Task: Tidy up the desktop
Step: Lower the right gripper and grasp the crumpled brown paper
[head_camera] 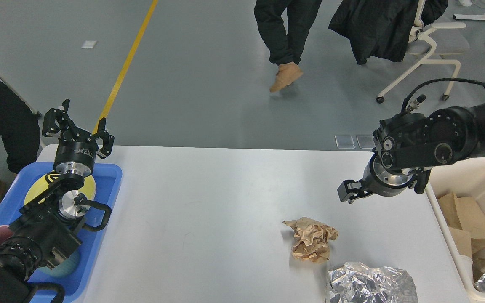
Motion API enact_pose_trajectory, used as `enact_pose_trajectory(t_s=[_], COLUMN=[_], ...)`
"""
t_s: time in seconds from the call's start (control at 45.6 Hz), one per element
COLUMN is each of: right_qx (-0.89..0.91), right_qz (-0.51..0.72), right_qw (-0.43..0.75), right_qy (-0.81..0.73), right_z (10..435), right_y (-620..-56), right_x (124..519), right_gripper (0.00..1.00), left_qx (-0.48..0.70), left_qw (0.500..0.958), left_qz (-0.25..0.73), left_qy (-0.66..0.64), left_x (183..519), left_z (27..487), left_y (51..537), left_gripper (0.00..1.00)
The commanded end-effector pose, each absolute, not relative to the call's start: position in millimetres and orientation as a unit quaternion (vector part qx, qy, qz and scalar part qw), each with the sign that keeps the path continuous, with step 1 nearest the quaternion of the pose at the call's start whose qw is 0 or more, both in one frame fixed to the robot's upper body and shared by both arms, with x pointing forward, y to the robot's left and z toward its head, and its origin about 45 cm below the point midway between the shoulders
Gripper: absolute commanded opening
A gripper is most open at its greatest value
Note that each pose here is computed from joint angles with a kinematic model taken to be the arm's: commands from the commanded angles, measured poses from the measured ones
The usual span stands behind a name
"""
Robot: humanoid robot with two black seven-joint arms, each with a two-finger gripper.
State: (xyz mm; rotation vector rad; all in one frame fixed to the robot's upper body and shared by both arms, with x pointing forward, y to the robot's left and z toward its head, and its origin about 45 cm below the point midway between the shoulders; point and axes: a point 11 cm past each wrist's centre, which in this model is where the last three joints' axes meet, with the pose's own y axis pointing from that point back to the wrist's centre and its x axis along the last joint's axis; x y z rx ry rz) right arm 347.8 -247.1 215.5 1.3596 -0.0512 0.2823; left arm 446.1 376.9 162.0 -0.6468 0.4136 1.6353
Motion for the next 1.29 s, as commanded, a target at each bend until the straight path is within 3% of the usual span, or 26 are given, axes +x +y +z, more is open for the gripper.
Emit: enact_pose_trajectory(t_s=[0.0, 0.285, 0.854, 1.271], right_qx=[0.635, 0.678, 0.723, 0.750], right_qz=[0.131, 0.114, 0.036, 0.013], right_qw=[0.761, 0.726, 0.688, 0.657], right_qy=[0.013, 0.025, -0.042, -0.076], right_z=[195, 177, 116, 108], right_y=[-226, -198, -196, -182], right_x=[333, 321, 327, 335], right_gripper=[1.00, 1.00, 1.00, 1.00], left_qx=[-0.281, -0.282, -0.281, -0.281], left_qw=[0.619, 0.619, 0.619, 0.619], left_qz=[0.711, 0.711, 0.711, 0.711], left_qy=[0.180, 0.179, 0.180, 0.180], left_x=[446, 447, 446, 446], left_z=[162, 163, 162, 162], left_y=[377, 377, 377, 377], left_gripper=[0.96, 0.96, 0.96, 0.96])
